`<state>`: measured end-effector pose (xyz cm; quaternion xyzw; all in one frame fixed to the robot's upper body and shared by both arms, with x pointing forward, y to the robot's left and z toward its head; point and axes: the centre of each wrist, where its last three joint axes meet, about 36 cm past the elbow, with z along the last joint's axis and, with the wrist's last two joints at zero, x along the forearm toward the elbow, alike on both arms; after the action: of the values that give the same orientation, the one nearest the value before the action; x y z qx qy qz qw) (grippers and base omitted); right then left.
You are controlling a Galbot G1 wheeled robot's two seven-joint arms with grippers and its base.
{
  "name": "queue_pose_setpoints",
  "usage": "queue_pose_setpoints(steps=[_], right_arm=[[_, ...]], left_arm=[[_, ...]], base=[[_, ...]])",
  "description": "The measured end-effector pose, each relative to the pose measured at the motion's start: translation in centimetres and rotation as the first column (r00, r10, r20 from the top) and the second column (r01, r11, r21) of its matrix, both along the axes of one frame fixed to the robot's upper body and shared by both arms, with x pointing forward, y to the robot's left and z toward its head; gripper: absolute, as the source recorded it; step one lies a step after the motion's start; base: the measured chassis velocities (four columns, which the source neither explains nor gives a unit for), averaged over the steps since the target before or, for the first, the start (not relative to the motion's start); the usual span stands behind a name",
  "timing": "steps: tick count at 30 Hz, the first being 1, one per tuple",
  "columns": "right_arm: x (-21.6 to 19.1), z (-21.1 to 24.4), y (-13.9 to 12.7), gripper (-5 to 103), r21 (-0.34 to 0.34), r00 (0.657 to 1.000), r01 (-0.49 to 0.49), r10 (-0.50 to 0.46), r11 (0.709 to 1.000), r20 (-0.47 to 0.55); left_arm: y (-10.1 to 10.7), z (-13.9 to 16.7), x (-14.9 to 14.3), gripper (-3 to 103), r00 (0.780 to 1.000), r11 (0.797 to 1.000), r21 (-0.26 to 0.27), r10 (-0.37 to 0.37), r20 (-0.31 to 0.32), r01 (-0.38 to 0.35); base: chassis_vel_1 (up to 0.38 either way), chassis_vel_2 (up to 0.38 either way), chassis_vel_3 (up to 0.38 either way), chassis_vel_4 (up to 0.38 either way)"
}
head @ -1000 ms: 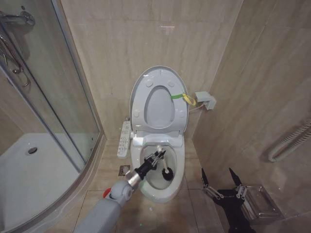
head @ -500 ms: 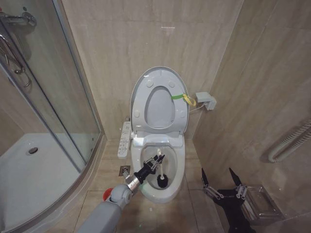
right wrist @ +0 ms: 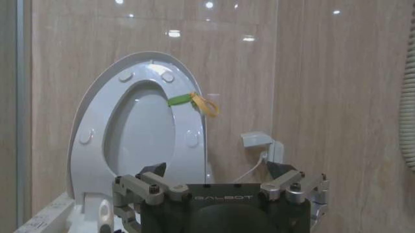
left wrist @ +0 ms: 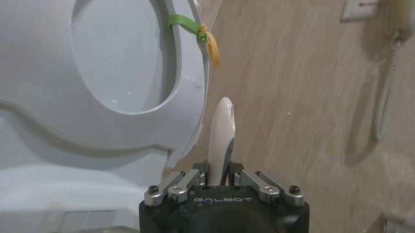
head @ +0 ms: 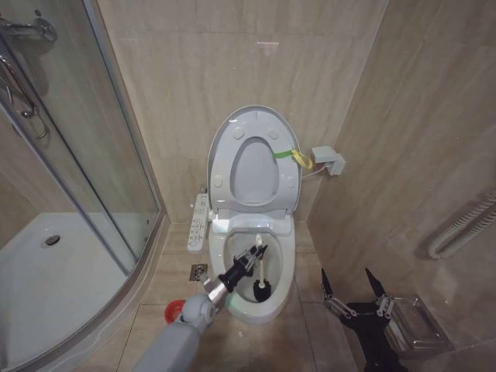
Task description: Open the toilet lid, clean the toilet bowl with a toilet brush, close the toilet lid, and flush.
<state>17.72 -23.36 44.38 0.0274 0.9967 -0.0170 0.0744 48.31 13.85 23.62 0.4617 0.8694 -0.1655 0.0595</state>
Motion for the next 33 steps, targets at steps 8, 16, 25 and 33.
queue_pose_setpoints(steps=[8, 16, 25, 33], right_arm=[[0.0, 0.0, 0.0, 100, 0.0, 1.0, 0.0, 0.0, 1.0, 0.0], [0.0, 0.0, 0.0, 100, 0.0, 1.0, 0.001, -0.001, 1.0, 0.0], [0.0, 0.0, 0.0, 100, 0.0, 1.0, 0.0, 0.0, 1.0, 0.0], [0.0, 0.0, 0.0, 100, 0.0, 1.0, 0.001, -0.001, 1.0, 0.0]], left_arm=[[-0.5, 2.9, 2.2, 18, 0.997, 0.993, -0.099, 0.073, 0.03, -0.069], [-1.3, 0.6, 0.4, 18, 0.999, 0.995, -0.092, 0.048, -0.015, -0.05], [-1.0, -2.2, -0.5, 23, 0.997, 0.996, -0.062, 0.062, -0.038, -0.064], [-2.5, 2.0, 1.0, 20, 0.997, 0.984, -0.159, 0.075, -0.007, -0.075]], base=[[0.0, 0.0, 0.0, 0.0], [0.0, 0.0, 0.0, 0.0], [0.0, 0.0, 0.0, 0.0], [0.0, 0.0, 0.0, 0.0]])
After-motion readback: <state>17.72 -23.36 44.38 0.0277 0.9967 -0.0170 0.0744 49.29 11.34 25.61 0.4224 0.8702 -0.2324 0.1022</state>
